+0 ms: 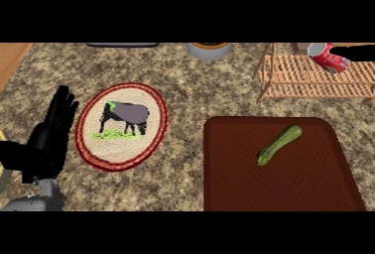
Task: Pick the can from the tray and place it in the tiered shelf
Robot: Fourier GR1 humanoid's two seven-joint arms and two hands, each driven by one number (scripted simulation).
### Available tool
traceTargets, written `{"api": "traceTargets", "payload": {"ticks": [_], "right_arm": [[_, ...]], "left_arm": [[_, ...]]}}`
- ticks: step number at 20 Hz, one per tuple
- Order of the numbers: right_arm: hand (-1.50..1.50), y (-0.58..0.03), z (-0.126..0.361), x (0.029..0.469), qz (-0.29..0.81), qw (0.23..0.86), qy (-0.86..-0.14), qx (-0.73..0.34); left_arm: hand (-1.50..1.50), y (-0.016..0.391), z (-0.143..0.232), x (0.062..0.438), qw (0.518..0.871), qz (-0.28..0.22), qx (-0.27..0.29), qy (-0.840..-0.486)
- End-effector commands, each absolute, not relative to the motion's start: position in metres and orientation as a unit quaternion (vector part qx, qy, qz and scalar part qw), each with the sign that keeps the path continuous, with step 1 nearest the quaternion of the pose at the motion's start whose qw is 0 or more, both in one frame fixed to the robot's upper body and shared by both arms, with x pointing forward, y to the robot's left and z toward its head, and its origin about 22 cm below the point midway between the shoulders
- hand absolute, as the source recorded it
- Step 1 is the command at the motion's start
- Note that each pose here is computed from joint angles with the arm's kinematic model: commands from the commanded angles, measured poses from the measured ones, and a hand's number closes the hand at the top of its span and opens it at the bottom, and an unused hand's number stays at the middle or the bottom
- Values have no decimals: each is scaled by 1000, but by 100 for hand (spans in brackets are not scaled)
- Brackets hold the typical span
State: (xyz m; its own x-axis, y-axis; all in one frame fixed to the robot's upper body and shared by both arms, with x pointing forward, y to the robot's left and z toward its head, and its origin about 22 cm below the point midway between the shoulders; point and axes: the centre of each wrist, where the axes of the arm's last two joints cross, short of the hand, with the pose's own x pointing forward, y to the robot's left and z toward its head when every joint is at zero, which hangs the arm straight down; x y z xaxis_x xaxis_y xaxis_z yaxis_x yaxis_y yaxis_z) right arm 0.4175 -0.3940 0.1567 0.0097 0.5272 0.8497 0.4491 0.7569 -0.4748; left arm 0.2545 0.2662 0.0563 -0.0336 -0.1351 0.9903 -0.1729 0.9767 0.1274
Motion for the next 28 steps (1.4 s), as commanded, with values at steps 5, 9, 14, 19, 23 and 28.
{"api": "traceTargets", "payload": {"ticks": [5, 9, 14, 19, 23, 28], "right_arm": [[-150, -422, 195, 403, -57, 612, -707, -350], [-150, -485, 211, 366, -112, 618, -680, -378], [-150, -537, 217, 310, -123, 631, -665, -381], [-150, -576, 225, 268, -122, 634, -671, -364], [-150, -601, 209, 234, -118, 627, -686, -350], [-150, -623, 229, 205, -116, 626, -690, -345]], "left_arm": [[0, 265, 63, 248, 687, 17, 101, -720], [0, 267, 65, 268, 682, 18, 116, -722], [0, 268, 64, 249, 688, 20, 120, -716], [0, 291, 69, 259, 683, 23, 110, -721], [0, 275, 60, 269, 691, 20, 114, -713], [0, 272, 58, 246, 689, 15, 112, -716]]}}
